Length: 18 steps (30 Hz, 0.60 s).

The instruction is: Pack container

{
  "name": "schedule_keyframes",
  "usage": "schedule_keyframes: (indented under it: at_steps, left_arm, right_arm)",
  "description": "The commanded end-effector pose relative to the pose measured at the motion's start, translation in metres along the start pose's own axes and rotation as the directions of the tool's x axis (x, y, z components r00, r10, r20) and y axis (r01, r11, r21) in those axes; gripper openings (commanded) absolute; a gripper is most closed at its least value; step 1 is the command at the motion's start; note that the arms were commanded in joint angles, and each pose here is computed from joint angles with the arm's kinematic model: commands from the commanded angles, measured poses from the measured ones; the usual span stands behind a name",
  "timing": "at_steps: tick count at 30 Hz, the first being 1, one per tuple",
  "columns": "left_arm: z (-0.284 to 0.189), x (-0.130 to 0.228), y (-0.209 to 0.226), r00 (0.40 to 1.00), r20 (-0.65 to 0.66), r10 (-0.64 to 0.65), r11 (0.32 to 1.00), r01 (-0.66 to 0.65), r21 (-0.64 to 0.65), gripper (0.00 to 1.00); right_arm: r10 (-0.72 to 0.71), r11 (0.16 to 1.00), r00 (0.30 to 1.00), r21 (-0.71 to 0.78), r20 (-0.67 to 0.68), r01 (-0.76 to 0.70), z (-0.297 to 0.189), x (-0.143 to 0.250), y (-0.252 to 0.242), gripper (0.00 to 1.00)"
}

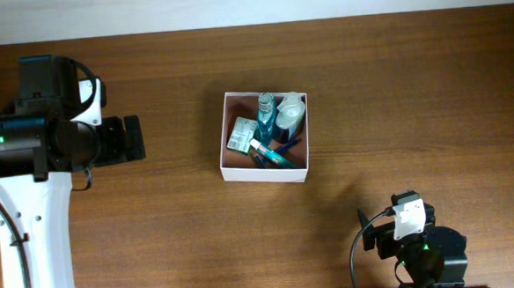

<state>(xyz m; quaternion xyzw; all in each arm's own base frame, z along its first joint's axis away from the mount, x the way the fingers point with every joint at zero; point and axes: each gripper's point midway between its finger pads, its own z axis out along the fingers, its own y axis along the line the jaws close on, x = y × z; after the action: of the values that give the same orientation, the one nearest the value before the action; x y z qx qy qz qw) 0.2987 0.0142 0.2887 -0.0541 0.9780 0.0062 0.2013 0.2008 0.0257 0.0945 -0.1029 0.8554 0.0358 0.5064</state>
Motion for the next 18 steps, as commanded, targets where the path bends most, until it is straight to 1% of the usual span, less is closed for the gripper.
schedule_keyframes:
  at_steps: [1, 4, 8, 9, 11, 14, 16, 18]
  left_arm:
    - [-0.005, -0.001, 0.002, 1.0, 0.018, 0.005, 1.0, -0.004, -0.007, 0.99]
    - [-0.016, 0.001, 0.002, 0.999, 0.053, 0.005, 1.0, -0.005, -0.004, 0.99]
    - [-0.047, 0.023, 0.003, 0.989, 0.148, 0.003, 1.0, -0.005, 0.009, 0.99]
    - [-0.053, 0.026, 0.002, 0.982, 0.19, 0.001, 1.0, -0.005, 0.021, 0.99]
    - [-0.061, 0.024, -0.004, 0.948, 0.319, -0.004, 0.998, -0.017, 0.062, 0.99]
    - [-0.064, 0.014, -0.008, 0.86, 0.51, -0.012, 0.996, -0.037, 0.086, 0.99]
    - [-0.054, 0.021, -0.008, 0.815, 0.579, -0.009, 0.995, -0.049, 0.084, 0.99]
    - [-0.038, 0.033, -0.007, 0.788, 0.615, 0.005, 0.995, -0.065, 0.074, 0.99]
  right_arm:
    - [-0.003, 1.0, 1.0, -0.001, 0.009, 0.003, 0.0, 0.0, 0.0, 0.99]
    - [-0.003, 1.0, 1.0, -0.001, 0.009, 0.003, 0.0, 0.0, 0.0, 0.99]
    - [-0.003, 1.0, 1.0, -0.001, 0.009, 0.003, 0.0, 0.0, 0.0, 0.99]
    - [-0.003, 1.0, 1.0, -0.001, 0.009, 0.003, 0.0, 0.0, 0.0, 0.99]
    - [-0.003, 1.0, 1.0, -0.001, 0.009, 0.003, 0.0, 0.0, 0.0, 0.99]
    - [-0.003, 1.0, 1.0, -0.001, 0.009, 0.003, 0.0, 0.0, 0.0, 0.99]
    - [-0.003, 1.0, 1.0, -0.001, 0.009, 0.003, 0.0, 0.0, 0.0, 0.99]
    - [-0.003, 1.0, 1.0, -0.001, 0.009, 0.003, 0.0, 0.0, 0.0, 0.99]
